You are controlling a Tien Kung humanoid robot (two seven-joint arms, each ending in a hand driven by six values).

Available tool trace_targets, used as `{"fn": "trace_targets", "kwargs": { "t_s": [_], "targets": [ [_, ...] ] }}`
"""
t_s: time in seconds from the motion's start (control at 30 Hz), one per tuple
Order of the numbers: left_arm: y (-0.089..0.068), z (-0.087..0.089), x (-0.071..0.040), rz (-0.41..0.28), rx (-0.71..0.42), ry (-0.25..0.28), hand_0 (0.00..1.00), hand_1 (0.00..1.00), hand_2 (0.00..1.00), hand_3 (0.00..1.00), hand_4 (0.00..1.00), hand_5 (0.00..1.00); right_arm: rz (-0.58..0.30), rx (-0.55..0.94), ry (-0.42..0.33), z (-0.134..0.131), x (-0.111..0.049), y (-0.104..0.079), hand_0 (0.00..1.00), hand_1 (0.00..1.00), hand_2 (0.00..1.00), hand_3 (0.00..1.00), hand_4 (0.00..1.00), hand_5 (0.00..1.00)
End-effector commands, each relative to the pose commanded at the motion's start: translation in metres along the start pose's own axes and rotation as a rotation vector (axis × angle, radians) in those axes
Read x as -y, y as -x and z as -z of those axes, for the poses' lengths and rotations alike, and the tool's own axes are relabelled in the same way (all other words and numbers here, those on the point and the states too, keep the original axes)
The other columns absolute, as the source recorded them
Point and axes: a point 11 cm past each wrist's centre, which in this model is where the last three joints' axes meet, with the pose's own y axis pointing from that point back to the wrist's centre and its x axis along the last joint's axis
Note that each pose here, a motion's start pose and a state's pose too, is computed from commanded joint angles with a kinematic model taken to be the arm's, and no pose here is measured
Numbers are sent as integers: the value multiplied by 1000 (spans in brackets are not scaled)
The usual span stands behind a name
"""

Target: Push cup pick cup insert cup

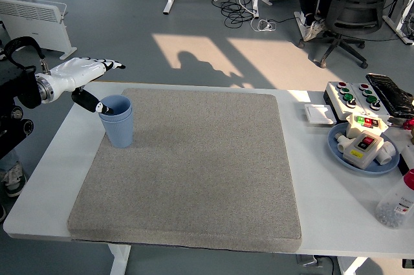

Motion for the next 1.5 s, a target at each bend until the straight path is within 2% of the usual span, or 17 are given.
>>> {"fn": "trace_targets", "kwargs": {
  "t_s": [0.27,0.3,0.33,0.5,0.53,0.6,0.63,0.7,0.73,0.77,0.9,0.93,1.1,1.13,1.3,1.33,1.5],
  "targets": [
    [-7,7,-5,-62,-74,-22,927,957,998,998,974,345,2,0,7,-4,0,2,712,641,652,594,133,420],
    [-10,9,-7,-97,-115,-30,927,957,998,998,974,345,2,0,8,-5,1,2,712,641,652,594,133,420],
    [-12,11,-9,-136,-156,-39,816,854,922,849,800,591,3,1,10,-6,1,2,712,640,652,594,133,420],
    [-20,20,-23,-282,-410,-70,816,854,922,849,800,591,4,2,17,-9,1,3,712,640,652,594,133,420],
    [-19,22,-26,-295,-480,-73,737,773,787,660,665,678,5,3,19,-11,1,3,712,640,652,594,134,419],
    [-13,20,-33,-308,-619,-66,737,773,787,660,665,678,6,2,23,-12,2,4,712,640,652,594,134,419],
    [-16,21,-36,-327,-685,-60,737,773,787,660,665,678,6,2,23,-13,2,4,712,640,652,594,134,419],
    [-9,18,-42,-312,-814,-44,737,773,787,660,665,678,7,3,26,-14,2,5,712,640,652,594,134,419],
    [-6,16,-46,-304,-886,-29,739,777,778,668,613,909,7,5,27,-15,2,5,712,640,652,594,134,419],
    [-8,17,-49,-317,-943,-17,739,777,778,668,613,909,8,5,28,-15,2,6,712,640,652,594,134,419],
    [8,8,-69,-272,-1183,45,739,777,778,668,613,909,10,10,33,-19,2,7,712,640,652,594,134,419],
    [11,6,-74,-266,-1239,63,763,795,803,724,625,998,10,11,34,-20,2,8,712,640,652,594,133,419],
    [29,8,-104,-324,-1532,140,763,795,803,724,625,998,11,22,38,-24,3,9,712,640,652,594,133,419],
    [34,9,-109,-336,-1564,144,794,823,846,764,654,998,11,23,38,-24,3,9,712,640,652,594,133,419],
    [61,5,-126,-384,-1649,165,794,823,846,764,654,998,11,28,32,-20,2,9,712,640,652,594,133,419],
    [65,3,-128,-391,-1654,161,798,830,854,767,682,998,11,31,32,-20,2,9,712,640,650,593,133,418],
    [96,-3,-141,-418,-1689,114,798,830,854,767,682,998,7,36,26,-17,2,7,712,640,650,593,133,418]
  ]
}}
